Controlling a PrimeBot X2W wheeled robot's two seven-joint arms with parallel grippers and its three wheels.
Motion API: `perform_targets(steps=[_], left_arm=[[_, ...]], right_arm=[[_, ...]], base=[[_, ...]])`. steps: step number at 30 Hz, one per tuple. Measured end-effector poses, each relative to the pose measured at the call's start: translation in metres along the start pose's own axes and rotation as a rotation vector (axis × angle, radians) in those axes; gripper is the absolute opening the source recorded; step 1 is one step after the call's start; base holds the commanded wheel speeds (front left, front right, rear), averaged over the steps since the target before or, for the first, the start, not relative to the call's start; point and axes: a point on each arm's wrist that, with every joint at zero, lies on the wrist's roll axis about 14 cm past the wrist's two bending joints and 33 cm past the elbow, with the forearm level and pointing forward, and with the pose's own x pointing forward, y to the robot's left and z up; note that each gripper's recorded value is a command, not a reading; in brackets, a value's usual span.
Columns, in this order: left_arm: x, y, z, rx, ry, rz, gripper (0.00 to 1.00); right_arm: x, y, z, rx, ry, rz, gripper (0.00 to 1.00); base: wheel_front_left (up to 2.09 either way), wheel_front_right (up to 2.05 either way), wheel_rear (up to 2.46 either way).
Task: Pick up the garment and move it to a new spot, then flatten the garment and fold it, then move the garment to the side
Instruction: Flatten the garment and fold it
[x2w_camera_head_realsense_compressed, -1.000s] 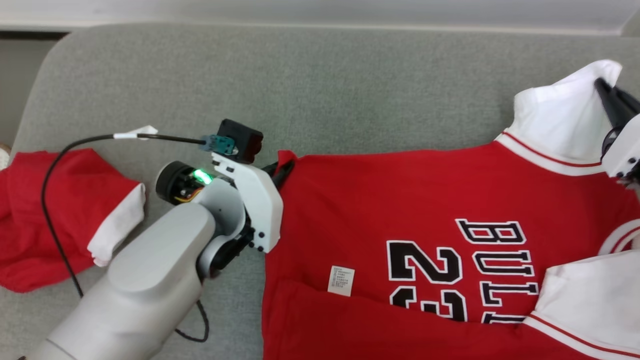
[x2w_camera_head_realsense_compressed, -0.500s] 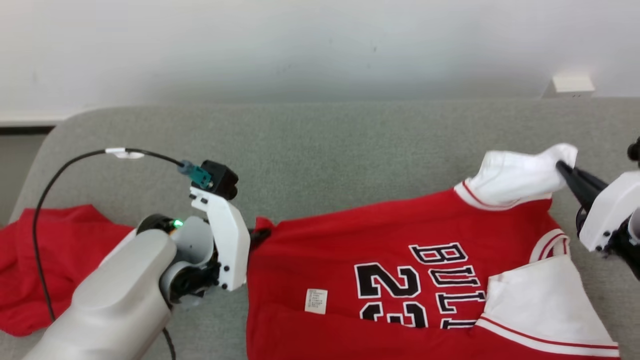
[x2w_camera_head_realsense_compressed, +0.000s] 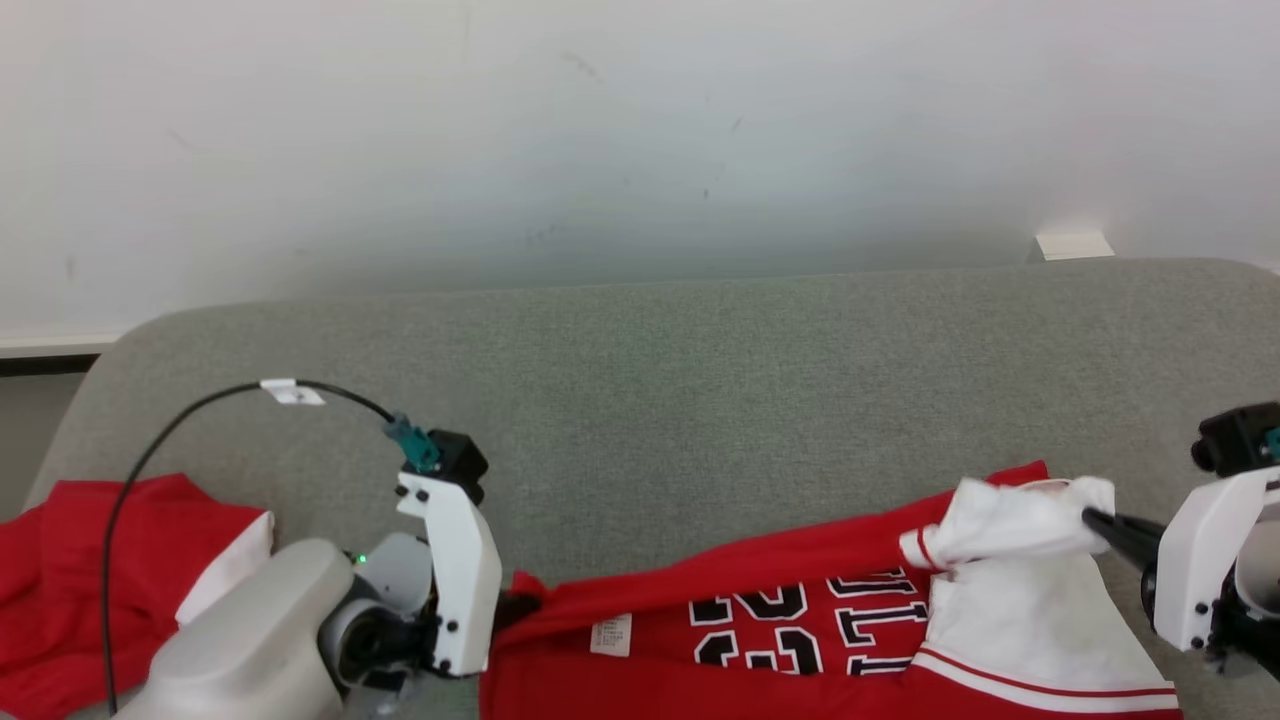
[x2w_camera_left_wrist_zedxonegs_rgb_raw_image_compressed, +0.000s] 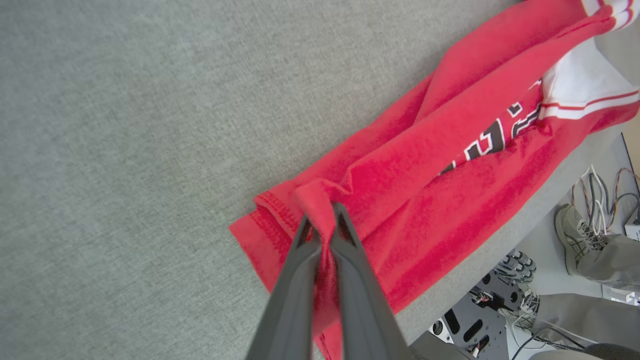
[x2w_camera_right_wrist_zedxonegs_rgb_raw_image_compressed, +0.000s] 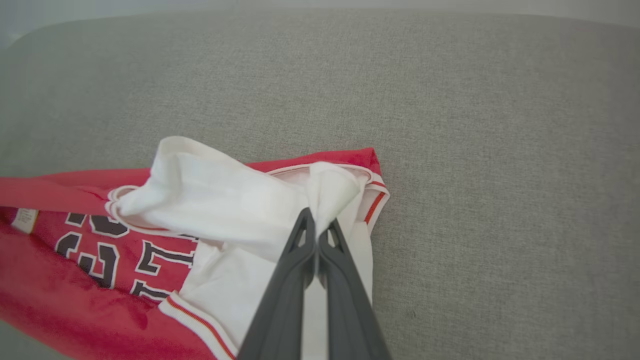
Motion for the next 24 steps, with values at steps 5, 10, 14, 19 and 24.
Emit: perform_targets(steps=[5,10,14,19,24], left_arm=[[0.002,-0.009,-0.018,-0.008,0.051,-0.023,0.00],[0.003,-0.017,-0.027,-0.020,0.071,-0.044,1.00],[0.002,-0.019,-0.033,-0.024,0.085,-0.047,1.00],[-0.007,-0.012,-0.026,-0.027,0.037,-0.021,1.00],[-0.022,-0.003,-0.002,-0.006,-0.083,0.022,1.00]], right_arm=[[-0.006,0.000,-0.020,0.010,0.054,-0.001,0.00],[-0.012,-0.006,-0.040,0.037,0.129,-0.017,0.82],[-0.016,-0.005,-0.053,0.066,0.181,-0.011,1.00],[-0.027,-0.006,-0.060,0.086,0.214,-0.006,1.00],[-0.036,-0.004,-0.031,0.106,0.086,0.013,1.00]], base=[[0.00,0.00,0.00],[0.00,0.00,0.00],[0.00,0.00,0.00],[0.00,0.00,0.00],[0.00,0.00,0.00]])
